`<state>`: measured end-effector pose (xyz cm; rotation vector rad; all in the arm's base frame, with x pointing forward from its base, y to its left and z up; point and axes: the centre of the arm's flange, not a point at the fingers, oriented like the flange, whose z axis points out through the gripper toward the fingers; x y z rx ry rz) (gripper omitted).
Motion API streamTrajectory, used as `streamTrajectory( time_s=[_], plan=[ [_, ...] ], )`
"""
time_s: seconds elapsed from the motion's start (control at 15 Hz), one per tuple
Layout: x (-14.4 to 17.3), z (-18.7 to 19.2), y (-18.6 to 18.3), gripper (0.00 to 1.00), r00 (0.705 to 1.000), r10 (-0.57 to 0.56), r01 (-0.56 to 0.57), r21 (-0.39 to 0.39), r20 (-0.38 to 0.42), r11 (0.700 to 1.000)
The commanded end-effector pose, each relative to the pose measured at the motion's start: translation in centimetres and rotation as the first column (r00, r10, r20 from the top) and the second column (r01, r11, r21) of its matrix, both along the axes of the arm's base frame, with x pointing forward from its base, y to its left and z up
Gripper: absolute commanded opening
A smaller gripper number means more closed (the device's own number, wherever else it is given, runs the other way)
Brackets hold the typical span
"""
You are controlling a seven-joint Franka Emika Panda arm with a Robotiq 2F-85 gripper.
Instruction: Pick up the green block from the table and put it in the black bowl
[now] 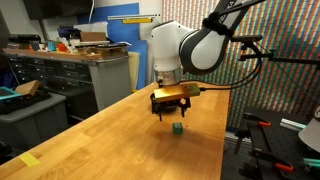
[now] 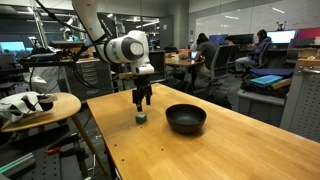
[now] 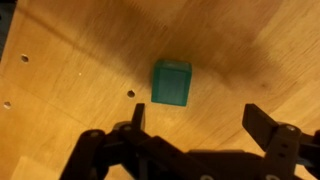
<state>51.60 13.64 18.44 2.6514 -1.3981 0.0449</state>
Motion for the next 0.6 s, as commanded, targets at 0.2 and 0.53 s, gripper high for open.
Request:
streamTrajectory(
  time_s=[0.2, 0.53],
  plan=[
    [-1.6, -0.9, 0.1, 1.0, 0.994, -0.093, 0.093, 0.014, 0.061, 0.996],
    [-2.8, -2.0, -0.3, 1.0, 0.989, -0.124, 0.121, 0.037, 0.08, 0.992]
  ],
)
